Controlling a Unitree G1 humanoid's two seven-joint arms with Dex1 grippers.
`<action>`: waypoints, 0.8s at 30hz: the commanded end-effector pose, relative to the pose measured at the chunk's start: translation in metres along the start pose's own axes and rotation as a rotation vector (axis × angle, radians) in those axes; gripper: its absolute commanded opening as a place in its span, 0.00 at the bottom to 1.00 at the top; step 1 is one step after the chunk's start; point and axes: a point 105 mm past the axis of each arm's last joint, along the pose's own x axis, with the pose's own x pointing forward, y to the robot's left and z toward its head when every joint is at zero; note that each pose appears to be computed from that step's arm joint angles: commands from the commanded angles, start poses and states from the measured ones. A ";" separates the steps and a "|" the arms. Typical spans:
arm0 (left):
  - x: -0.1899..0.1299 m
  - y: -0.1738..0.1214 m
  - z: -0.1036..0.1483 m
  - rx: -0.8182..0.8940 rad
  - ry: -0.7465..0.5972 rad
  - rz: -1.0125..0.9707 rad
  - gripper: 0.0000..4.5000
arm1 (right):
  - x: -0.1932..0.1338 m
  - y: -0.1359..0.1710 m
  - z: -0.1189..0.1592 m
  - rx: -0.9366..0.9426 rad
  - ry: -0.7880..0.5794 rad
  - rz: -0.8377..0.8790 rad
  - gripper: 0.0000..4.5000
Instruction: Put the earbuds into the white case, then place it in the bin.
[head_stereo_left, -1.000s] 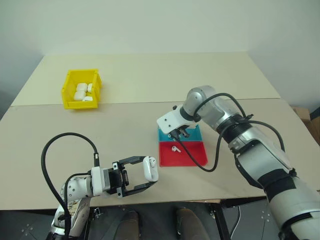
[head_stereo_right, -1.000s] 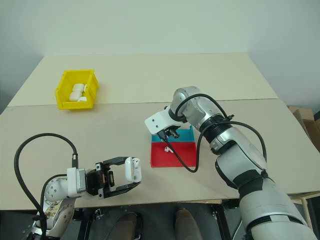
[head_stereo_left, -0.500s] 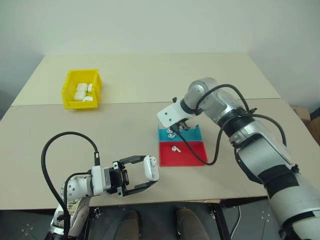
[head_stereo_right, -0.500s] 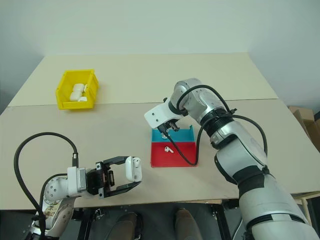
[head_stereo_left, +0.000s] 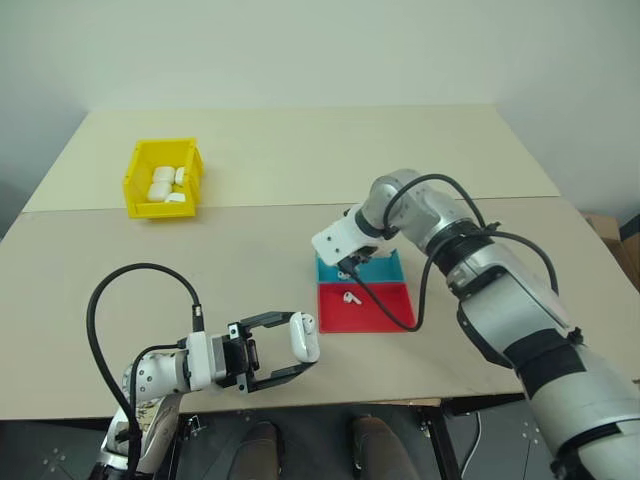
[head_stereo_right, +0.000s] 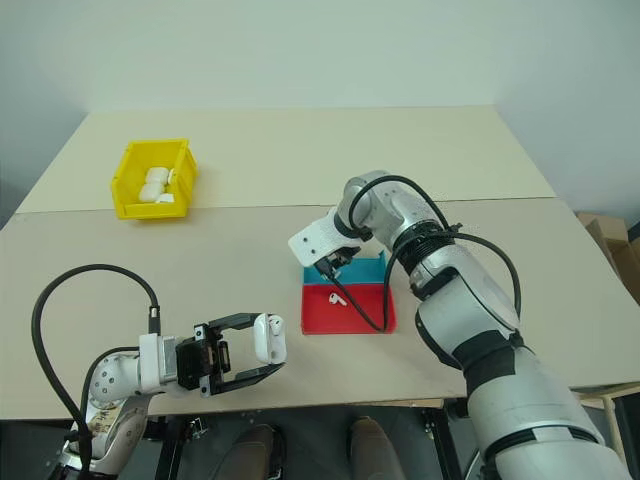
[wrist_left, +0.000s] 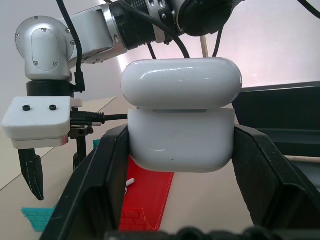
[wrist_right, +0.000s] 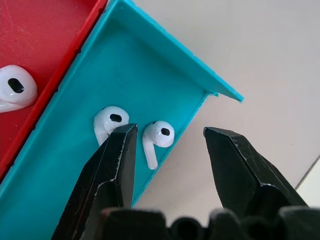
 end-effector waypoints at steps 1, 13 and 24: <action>0.003 -0.001 0.006 0.041 -0.019 -0.005 0.61 | -0.009 -0.013 0.007 -0.049 -0.005 -0.040 0.57; 0.000 -0.003 0.003 0.051 -0.001 -0.001 0.61 | -0.003 -0.008 0.002 -0.069 0.022 0.002 0.57; 0.002 -0.001 0.004 0.063 0.002 0.004 0.61 | 0.000 -0.006 -0.003 -0.074 0.061 0.011 0.57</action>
